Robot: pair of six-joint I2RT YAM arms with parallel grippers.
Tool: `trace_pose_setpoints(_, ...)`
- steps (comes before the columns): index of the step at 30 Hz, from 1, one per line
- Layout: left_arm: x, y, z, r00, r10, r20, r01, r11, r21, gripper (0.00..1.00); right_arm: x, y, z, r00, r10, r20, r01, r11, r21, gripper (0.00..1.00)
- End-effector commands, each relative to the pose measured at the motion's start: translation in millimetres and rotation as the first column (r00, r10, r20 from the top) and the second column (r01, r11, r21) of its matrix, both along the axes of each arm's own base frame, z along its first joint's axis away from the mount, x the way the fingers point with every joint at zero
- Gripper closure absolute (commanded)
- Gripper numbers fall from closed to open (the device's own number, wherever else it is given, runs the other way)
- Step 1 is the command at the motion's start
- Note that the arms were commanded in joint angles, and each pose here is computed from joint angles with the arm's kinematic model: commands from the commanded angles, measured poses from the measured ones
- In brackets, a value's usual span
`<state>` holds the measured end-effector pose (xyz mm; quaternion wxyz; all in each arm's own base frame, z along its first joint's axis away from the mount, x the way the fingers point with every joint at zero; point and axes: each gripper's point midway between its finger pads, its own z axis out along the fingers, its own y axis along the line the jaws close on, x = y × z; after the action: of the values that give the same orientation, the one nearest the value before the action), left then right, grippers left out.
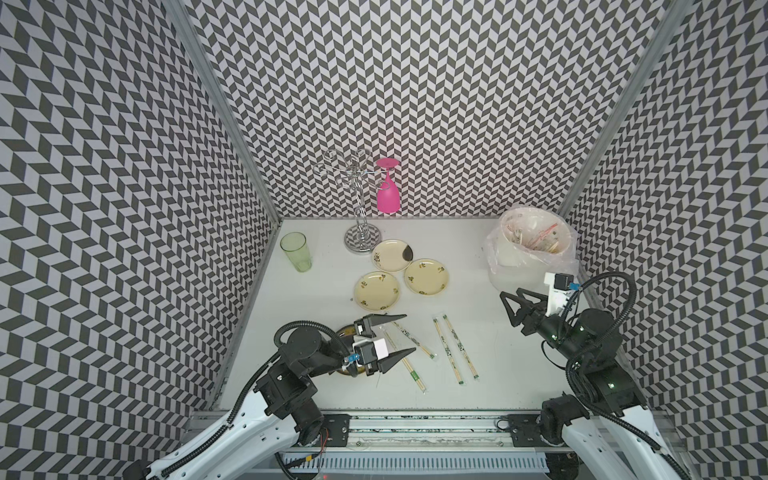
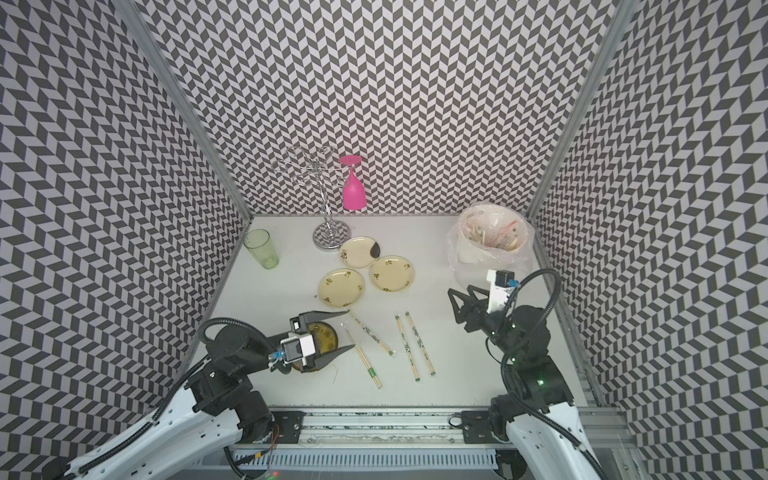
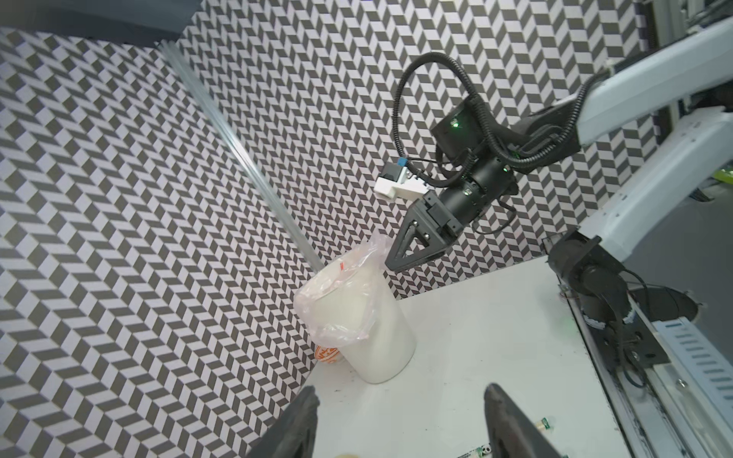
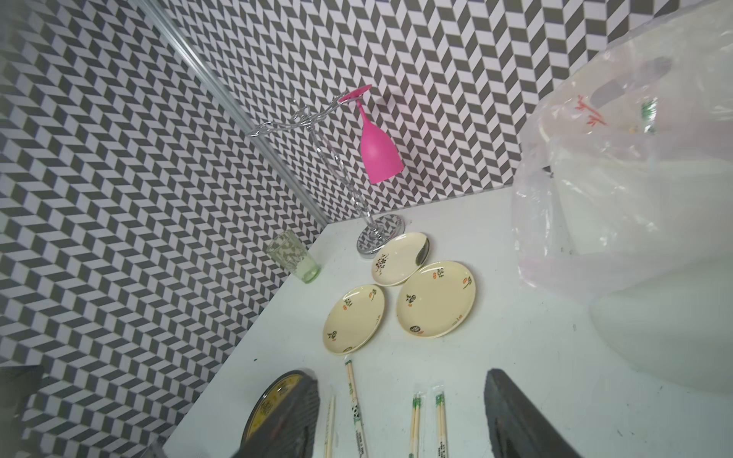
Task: Remove the packaging of disposable chopsticks
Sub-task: Pick up the disposable chopsticks from the center of the board.
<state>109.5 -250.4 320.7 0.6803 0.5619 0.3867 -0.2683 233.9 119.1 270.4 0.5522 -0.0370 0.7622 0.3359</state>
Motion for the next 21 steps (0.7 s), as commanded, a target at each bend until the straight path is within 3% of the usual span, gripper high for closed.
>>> trace_pose_setpoints(1,-15.7,-3.3,-38.9,0.984,-0.088,0.153,0.056,0.978,0.203,0.32,-7.0,15.7,5.2,0.996,0.082,-0.02,-0.082,0.997,-0.005,0.34)
trace_pose_setpoints(4,-6.9,-7.4,-54.3,0.985,-0.062,0.161,0.009,0.95,0.311,0.33,-3.5,34.4,3.4,0.988,0.149,-0.045,-0.151,0.987,-0.057,0.36)
trace_pose_setpoints(8,13.1,-9.2,-82.2,0.989,0.01,0.151,-0.083,0.871,0.484,0.38,-1.9,70.9,-13.9,0.965,0.228,-0.126,-0.248,0.954,-0.171,0.39)
trace_pose_setpoints(10,22.1,-6.8,-88.8,0.984,0.059,0.166,-0.136,0.848,0.511,0.4,-3.1,86.2,-25.8,0.956,0.245,-0.162,-0.277,0.935,-0.222,0.41)
trace_pose_setpoints(12,28.3,-2.7,-90.0,0.979,0.107,0.174,-0.181,0.846,0.501,0.41,-4.3,97.6,-36.6,0.949,0.249,-0.194,-0.295,0.919,-0.261,0.45)
trace_pose_setpoints(16,39.5,8.7,-66.8,0.958,0.264,0.112,-0.286,0.886,0.364,0.39,-7.9,116.0,-58.6,0.934,0.252,-0.252,-0.327,0.886,-0.328,0.5)
trace_pose_setpoints(21,33.5,24.6,-60.1,0.949,0.308,0.06,-0.312,0.904,0.292,0.38,-11.1,126.5,-88.4,0.911,0.232,-0.342,-0.368,0.833,-0.412,0.59)
